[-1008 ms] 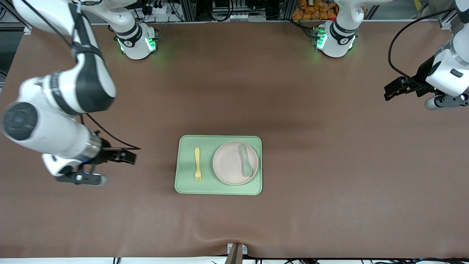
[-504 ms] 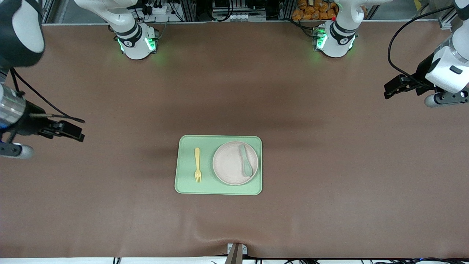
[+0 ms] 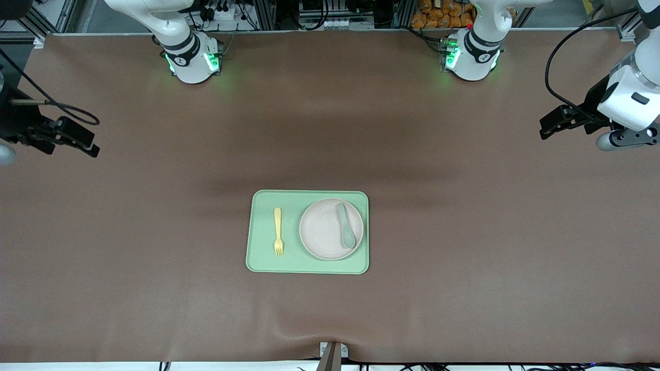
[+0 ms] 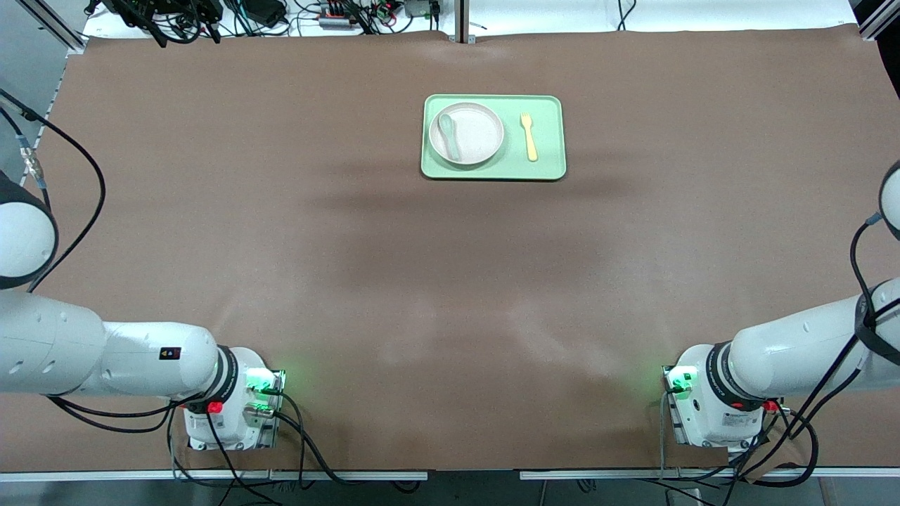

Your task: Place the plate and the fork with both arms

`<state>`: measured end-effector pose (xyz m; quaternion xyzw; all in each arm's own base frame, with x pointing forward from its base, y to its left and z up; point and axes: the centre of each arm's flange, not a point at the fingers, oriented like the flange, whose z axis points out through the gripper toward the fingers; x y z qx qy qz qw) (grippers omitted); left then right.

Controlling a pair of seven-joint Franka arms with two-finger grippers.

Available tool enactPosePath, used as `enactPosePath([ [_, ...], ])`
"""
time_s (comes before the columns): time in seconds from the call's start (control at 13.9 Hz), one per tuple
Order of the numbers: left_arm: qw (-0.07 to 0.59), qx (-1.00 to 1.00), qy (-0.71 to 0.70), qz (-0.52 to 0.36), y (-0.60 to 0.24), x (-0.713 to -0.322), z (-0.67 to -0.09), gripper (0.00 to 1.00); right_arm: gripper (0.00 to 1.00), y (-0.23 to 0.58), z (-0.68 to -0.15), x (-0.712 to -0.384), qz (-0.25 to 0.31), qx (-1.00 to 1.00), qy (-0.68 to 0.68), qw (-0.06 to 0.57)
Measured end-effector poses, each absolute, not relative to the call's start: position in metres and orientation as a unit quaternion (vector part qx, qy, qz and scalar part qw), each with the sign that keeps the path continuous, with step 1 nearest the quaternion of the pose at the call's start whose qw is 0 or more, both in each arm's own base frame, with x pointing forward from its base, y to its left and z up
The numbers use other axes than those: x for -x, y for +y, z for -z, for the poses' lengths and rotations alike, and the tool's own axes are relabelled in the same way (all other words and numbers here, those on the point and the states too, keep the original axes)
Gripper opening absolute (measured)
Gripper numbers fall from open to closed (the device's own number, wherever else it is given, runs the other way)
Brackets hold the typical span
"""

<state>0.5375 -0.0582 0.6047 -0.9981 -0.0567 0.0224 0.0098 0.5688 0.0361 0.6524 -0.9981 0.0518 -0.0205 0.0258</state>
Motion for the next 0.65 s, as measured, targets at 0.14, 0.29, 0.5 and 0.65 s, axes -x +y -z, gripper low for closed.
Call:
enactPosePath([
  [0.14, 0.01, 0.998, -0.056, -0.022, -0.059, -0.538, -0.603, 1.0, 1.0, 0.036, -0.647, -0.566, 0.015, 0.998, 0.05, 0.019],
  [0.29, 0.009, 0.998, -0.054, -0.02, -0.061, -0.538, -0.604, 1.0, 1.0, 0.036, -0.636, -0.568, 0.008, 0.999, 0.05, 0.016],
  [0.5, 0.008, 0.999, -0.05, -0.01, -0.065, -0.538, -0.611, 1.0, 1.0, 0.035, -0.63, -0.569, 0.007, 0.999, 0.05, 0.013],
  [0.65, 0.007, 0.999, -0.05, 0.0, -0.066, -0.537, -0.621, 1.0, 1.0, 0.035, -0.628, -0.569, 0.005, 0.999, 0.047, 0.013],
])
